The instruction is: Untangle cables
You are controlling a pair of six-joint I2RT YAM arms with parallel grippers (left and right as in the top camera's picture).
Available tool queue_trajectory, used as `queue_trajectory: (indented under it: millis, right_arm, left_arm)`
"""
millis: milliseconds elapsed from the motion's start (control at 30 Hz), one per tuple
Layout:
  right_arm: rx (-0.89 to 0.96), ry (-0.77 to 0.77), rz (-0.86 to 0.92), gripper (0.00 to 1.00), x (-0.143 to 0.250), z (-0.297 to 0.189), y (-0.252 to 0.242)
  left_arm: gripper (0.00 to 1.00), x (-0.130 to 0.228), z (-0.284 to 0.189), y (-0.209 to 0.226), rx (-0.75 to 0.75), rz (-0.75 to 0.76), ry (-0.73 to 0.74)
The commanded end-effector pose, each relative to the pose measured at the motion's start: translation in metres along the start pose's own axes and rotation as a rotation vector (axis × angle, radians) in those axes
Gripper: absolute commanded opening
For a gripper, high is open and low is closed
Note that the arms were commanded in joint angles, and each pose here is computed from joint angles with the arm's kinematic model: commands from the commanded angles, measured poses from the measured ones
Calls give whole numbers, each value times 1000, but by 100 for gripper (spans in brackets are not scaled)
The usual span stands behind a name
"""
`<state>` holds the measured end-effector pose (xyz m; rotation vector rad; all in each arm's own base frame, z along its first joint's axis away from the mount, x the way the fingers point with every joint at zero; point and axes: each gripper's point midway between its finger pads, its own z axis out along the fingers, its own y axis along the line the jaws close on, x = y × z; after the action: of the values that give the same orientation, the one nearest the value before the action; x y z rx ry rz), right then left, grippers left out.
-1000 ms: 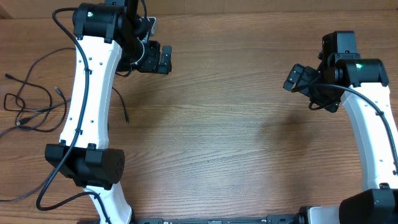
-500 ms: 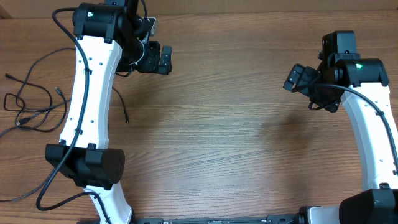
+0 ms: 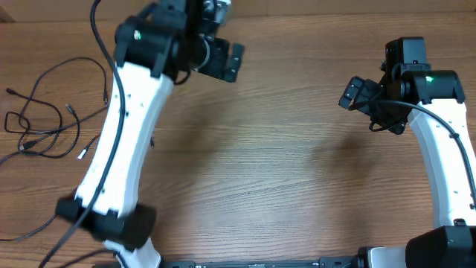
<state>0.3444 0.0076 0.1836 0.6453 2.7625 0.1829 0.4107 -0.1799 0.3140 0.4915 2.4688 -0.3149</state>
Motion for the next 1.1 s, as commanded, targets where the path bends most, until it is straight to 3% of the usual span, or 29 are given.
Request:
queue_trajectory:
  millis: [0,200,467,767,1067]
  right_arm:
    - [-1,0,-3,100,0,1,-1]
    - [-1,0,-3,100,0,1,-1]
    - [-1,0,-3,100,0,1,-1]
    - [-1,0,-3,100,0,1,-1]
    - [-1,0,-3,100,0,1,-1]
  left_arm:
    - [100,4,-24,-17,-48,121,-75]
    - [100,27,-15,-29,-30,92,-126]
    - [100,75,7,-12,-30,-17,-239]
    - [100,117,-10,35,-53,-352,-380]
    - [100,161,-20,44,-24,-346,-613]
